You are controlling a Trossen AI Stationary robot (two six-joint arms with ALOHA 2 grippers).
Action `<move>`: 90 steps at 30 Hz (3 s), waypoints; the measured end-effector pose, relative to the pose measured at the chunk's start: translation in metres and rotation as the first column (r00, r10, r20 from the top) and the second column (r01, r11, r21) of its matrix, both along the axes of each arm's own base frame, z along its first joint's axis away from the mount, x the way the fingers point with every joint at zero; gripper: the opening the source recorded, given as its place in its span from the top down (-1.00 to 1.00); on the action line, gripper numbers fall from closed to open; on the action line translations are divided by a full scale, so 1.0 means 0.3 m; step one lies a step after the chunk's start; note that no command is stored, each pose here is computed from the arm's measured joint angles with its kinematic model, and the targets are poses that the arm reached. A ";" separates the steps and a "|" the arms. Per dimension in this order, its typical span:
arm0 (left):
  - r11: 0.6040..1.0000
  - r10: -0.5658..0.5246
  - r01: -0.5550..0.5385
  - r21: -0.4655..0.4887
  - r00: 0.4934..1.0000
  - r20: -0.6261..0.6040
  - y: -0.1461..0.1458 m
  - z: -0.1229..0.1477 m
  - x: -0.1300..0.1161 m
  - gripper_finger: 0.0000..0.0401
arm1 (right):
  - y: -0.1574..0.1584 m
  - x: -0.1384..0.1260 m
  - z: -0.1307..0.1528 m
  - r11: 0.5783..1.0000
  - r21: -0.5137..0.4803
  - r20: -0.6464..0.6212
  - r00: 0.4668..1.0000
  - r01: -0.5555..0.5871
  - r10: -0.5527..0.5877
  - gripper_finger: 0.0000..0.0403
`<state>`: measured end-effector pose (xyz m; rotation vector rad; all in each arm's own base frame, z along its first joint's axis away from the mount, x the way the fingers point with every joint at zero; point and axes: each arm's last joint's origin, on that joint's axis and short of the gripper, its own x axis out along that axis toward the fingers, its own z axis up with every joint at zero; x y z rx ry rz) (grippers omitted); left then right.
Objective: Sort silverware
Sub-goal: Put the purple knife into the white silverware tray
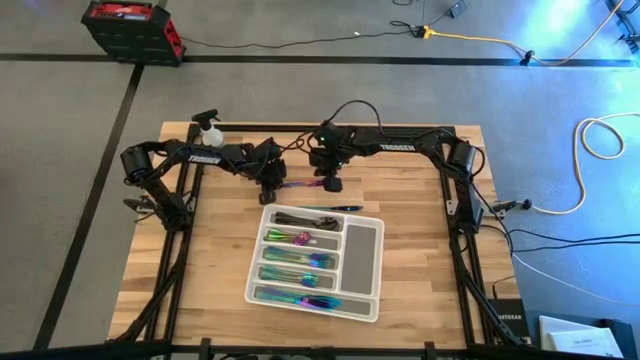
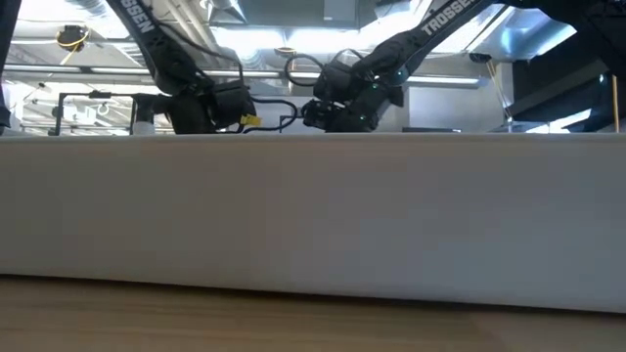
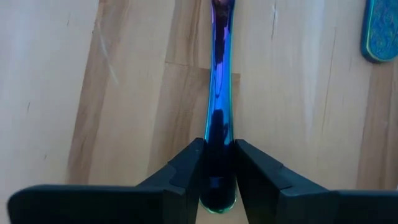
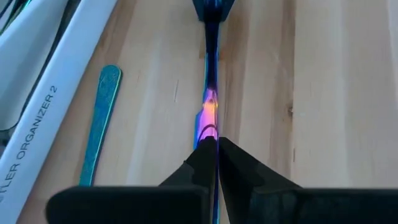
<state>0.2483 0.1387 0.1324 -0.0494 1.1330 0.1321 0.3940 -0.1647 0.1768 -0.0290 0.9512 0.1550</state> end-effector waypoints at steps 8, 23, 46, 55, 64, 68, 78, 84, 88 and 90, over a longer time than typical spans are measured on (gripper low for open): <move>1.000 -0.025 0.025 -0.014 0.999 -0.032 0.000 0.011 -0.001 0.62 | 0.013 -0.035 -0.020 0.985 -0.075 -0.117 0.982 -0.157 0.147 0.97; 0.998 -0.008 0.007 -0.059 1.000 -0.021 -0.004 0.012 -0.002 0.62 | 0.118 -0.008 0.043 0.945 -0.107 -0.077 0.950 -0.309 0.302 -0.31; 0.989 0.020 -0.021 -0.145 1.000 -0.007 -0.012 0.014 -0.005 0.62 | 0.205 0.030 -0.069 0.886 -0.405 -0.066 0.974 -0.225 0.217 -0.53; 0.987 0.026 -0.026 -0.162 1.000 -0.005 -0.013 0.014 -0.005 0.62 | 0.223 0.021 -0.114 0.885 -0.427 -0.017 0.980 -0.186 0.198 -0.53; 0.985 0.023 -0.024 -0.169 1.000 -0.005 -0.014 0.014 -0.005 0.62 | 0.216 0.023 -0.159 0.891 -0.426 -0.052 0.987 -0.160 0.152 -0.53; 0.984 0.022 -0.023 -0.174 1.000 -0.006 -0.015 0.014 -0.006 0.62 | 0.216 0.023 -0.159 0.890 -0.428 -0.053 0.987 -0.160 0.152 -0.52; 0.981 0.015 -0.015 -0.192 1.000 -0.001 -0.017 0.014 -0.006 0.62 | 0.214 0.027 -0.185 0.887 -0.433 -0.074 0.987 -0.163 0.145 -0.23; 0.980 0.014 -0.015 -0.197 1.000 -0.004 -0.018 0.013 -0.008 0.62 | 0.214 0.028 -0.194 0.886 -0.435 -0.082 0.987 -0.163 0.141 -0.13; 0.978 0.011 -0.010 -0.207 1.000 0.001 -0.019 0.013 -0.008 0.62 | 0.213 0.027 -0.196 0.883 -0.442 -0.087 0.987 -0.160 0.135 -0.04; 0.977 0.009 -0.008 -0.212 1.000 0.004 -0.020 0.014 -0.007 0.62 | 0.214 0.027 -0.197 0.884 -0.440 -0.088 0.987 -0.159 0.134 0.02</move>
